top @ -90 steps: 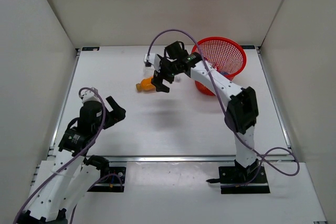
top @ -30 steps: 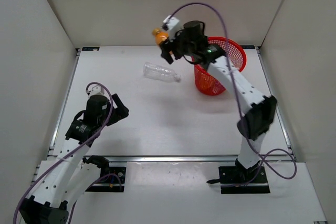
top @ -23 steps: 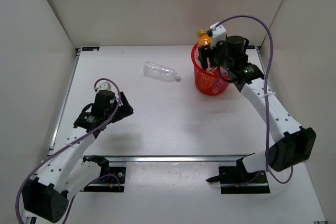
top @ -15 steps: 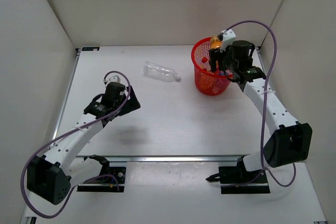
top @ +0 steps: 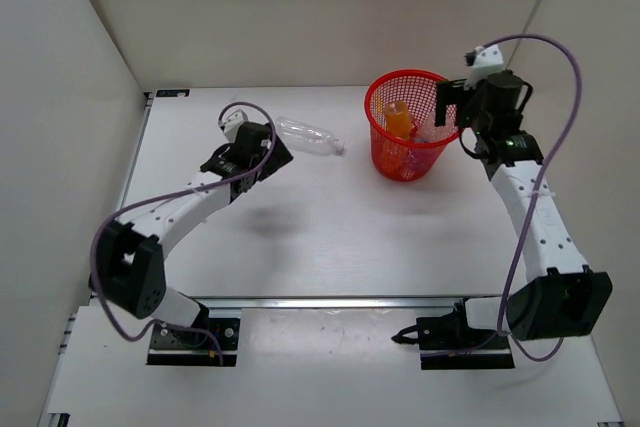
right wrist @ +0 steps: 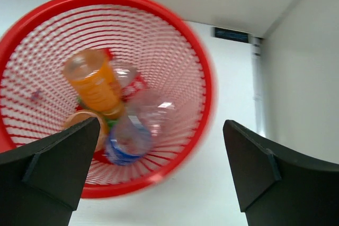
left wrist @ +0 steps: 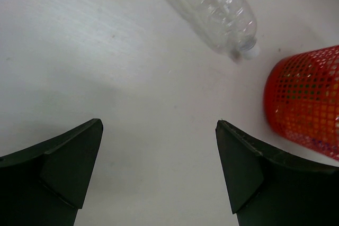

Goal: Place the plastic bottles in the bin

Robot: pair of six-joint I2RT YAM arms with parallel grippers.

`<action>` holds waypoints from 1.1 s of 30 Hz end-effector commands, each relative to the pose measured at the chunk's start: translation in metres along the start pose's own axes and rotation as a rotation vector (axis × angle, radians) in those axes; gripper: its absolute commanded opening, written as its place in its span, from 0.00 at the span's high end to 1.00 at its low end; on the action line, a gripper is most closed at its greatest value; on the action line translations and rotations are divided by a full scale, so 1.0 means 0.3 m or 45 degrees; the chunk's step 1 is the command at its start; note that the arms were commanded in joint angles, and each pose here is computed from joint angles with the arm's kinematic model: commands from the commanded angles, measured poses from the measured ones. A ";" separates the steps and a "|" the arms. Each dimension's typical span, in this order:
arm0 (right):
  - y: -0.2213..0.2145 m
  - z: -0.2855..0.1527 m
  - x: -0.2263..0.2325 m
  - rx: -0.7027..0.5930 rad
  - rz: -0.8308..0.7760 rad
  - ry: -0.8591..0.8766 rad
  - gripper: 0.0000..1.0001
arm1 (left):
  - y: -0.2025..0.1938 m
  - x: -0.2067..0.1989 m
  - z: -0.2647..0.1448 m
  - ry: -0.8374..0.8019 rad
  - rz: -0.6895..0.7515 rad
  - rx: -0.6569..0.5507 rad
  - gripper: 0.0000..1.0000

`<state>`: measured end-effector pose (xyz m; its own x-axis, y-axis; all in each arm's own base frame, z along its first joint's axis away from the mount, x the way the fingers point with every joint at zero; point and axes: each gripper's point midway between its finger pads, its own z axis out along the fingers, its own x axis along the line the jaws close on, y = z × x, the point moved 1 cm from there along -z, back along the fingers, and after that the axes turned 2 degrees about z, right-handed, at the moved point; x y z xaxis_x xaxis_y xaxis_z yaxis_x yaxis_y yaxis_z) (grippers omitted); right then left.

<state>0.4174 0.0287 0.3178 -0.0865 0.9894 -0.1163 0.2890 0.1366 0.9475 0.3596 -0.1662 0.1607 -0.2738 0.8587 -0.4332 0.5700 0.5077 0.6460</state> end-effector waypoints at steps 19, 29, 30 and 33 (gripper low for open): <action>-0.227 -0.336 -0.459 0.017 0.235 -0.598 0.01 | 0.049 -0.328 0.560 0.150 -0.232 0.058 0.01; -0.286 -0.346 -0.454 0.078 0.228 -0.624 0.00 | 0.014 -0.267 0.732 0.242 -0.301 0.110 0.02; -0.291 -0.352 -0.451 0.081 0.224 -0.622 0.01 | 0.009 -0.268 0.748 0.248 -0.303 0.133 0.03; -0.305 -0.355 -0.447 0.088 0.224 -0.629 0.01 | 0.001 -0.267 0.778 0.277 -0.308 0.171 0.06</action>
<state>0.3044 -0.1204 0.2653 0.4033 0.9097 -0.0989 0.3711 -0.0638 0.9264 0.5654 -0.2549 0.0455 -0.5317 0.7294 -0.4304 0.5435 0.6836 0.4870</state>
